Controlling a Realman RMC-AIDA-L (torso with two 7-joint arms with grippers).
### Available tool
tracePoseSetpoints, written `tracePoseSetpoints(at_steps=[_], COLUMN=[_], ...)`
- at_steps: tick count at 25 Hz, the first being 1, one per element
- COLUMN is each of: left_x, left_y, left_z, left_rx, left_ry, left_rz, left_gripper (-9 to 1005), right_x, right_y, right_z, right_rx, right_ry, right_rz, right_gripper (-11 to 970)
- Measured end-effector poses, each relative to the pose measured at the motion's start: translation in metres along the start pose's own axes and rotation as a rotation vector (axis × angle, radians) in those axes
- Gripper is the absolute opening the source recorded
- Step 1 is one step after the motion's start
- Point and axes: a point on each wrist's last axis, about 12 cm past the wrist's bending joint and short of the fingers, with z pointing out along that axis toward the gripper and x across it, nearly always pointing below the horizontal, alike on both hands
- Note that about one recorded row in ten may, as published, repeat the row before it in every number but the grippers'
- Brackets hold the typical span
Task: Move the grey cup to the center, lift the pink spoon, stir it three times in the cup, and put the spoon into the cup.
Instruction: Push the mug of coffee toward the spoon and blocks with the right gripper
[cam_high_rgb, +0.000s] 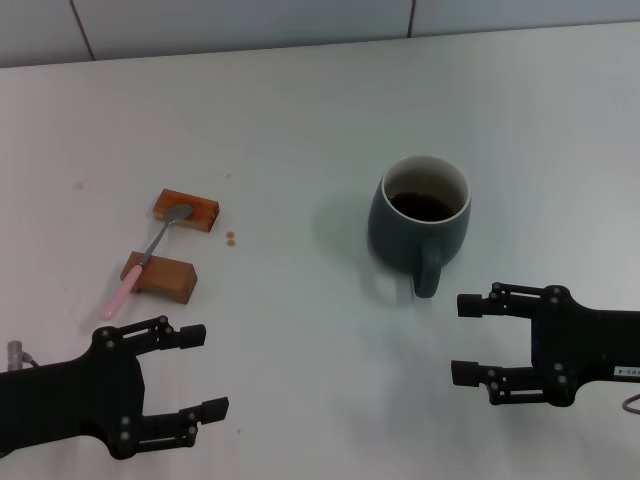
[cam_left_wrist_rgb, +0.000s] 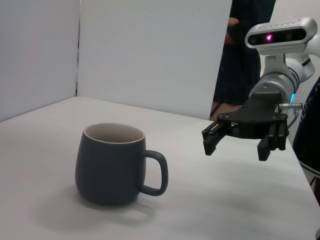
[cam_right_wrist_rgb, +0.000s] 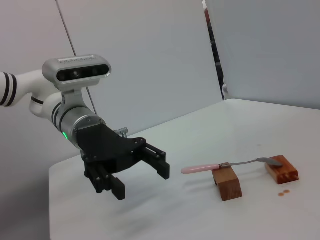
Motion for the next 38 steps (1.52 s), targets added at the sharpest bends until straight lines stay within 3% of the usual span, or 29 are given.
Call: tracePoseSetpoints(at_steps=[9,12,14,15,16,19,20,21,26,30,33,38], left_x=[0.000,0.000,-0.001,0.000,0.000,0.000,-0.001,-0.001,-0.001,-0.002,-0.002,-0.002], left_y=[-0.001,-0.001,-0.001,-0.001,-0.001,-0.001,-0.001,-0.001,-0.001,-0.001,-0.001,-0.002], left_z=[0.000,0.000,0.000,0.000,0.000,0.000,0.000,0.000,0.001,0.001,0.001,0.000], left_rx=[0.007,0.008,0.009,0.009,0.009,0.009,0.009,0.009,0.014,0.018,0.022,0.019], left_ry=[-0.004,-0.006,-0.007,-0.007,-0.007,-0.006,-0.006,-0.006,-0.008,-0.011,-0.015,-0.016], left_rz=[-0.001,-0.001,0.000,0.001,0.002,0.007,0.009,0.009,0.011,0.012,0.013,0.014], left_gripper=[788,788,788,788,788,788,788,788,787,787,787,787], right_x=[0.000,-0.002,-0.003,-0.002,-0.002,0.009,0.019,0.019,0.044,0.051,0.052,0.049], right_y=[0.002,0.003,0.005,0.007,0.007,0.012,0.015,0.015,0.014,0.000,-0.009,-0.013], right_z=[-0.001,-0.006,-0.019,-0.025,-0.025,-0.042,-0.047,-0.047,-0.034,-0.012,0.003,0.028], right_rx=[0.000,0.046,0.176,0.246,0.246,0.482,0.629,0.629,0.927,0.980,0.976,0.956], right_ry=[-0.010,-0.097,-0.268,-0.339,-0.339,-0.515,-0.578,-0.578,-0.545,-0.431,-0.365,-0.303], right_rz=[0.000,-0.028,-0.081,-0.105,-0.105,-0.175,-0.206,-0.206,-0.247,-0.217,-0.223,-0.254], right_gripper=[798,794,792,758,723,620,597,575,462,371,138,14])
